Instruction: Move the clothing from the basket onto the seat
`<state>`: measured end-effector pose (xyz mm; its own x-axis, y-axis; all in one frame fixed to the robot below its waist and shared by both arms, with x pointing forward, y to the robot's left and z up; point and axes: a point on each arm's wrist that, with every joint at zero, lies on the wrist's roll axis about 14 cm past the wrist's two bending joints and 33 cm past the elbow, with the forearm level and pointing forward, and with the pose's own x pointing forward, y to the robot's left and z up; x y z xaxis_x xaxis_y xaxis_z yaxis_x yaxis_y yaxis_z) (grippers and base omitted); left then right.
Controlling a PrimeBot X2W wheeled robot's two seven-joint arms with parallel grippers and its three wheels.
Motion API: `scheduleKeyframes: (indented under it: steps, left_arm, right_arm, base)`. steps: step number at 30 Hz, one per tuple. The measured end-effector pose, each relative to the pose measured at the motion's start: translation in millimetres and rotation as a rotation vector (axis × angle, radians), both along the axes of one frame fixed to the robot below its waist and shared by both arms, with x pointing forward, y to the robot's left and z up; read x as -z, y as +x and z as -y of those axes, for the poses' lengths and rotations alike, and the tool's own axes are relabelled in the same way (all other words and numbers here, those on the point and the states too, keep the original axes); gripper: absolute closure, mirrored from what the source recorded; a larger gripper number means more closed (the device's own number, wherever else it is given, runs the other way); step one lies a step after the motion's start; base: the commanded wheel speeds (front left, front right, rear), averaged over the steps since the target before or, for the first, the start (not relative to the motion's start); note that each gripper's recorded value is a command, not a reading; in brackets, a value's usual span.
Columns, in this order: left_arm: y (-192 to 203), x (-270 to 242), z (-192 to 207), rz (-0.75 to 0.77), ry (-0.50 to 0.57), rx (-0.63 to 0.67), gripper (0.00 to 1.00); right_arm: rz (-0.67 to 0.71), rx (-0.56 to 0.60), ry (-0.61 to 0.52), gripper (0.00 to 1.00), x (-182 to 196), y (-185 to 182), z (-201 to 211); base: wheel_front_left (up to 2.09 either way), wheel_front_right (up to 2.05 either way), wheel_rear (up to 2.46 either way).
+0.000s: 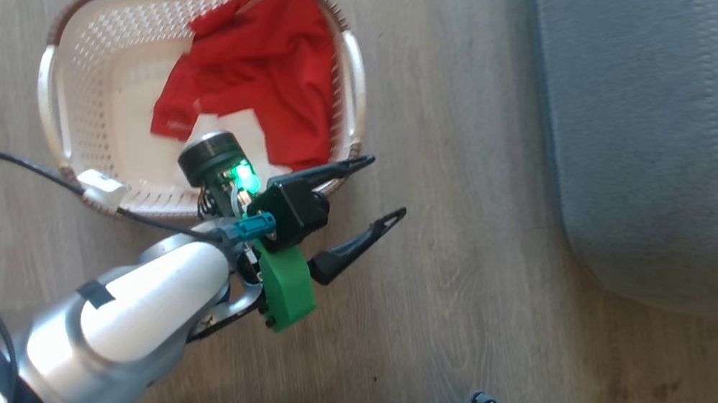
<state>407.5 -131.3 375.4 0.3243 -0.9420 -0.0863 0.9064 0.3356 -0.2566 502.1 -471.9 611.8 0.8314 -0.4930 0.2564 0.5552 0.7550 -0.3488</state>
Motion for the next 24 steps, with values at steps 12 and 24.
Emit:
scheduleKeyframes:
  steps: [12, 24]
  left_arm:
    - [16.5, 38.7, -28.6, -0.048, 0.024, -0.051, 0.00]
    - [22.1, 43.3, -36.1, -0.048, 0.027, -0.065, 0.00]
  right_arm:
    - [-0.084, 0.290, 0.172, 1.00, 66.2, 1.2, 63.9]
    - [-0.300, 0.347, 0.447, 0.00, 192.9, -14.0, 41.9]
  base:
    - [0.00, 0.00, 0.00]
    - [0.00, 0.00, 0.00]
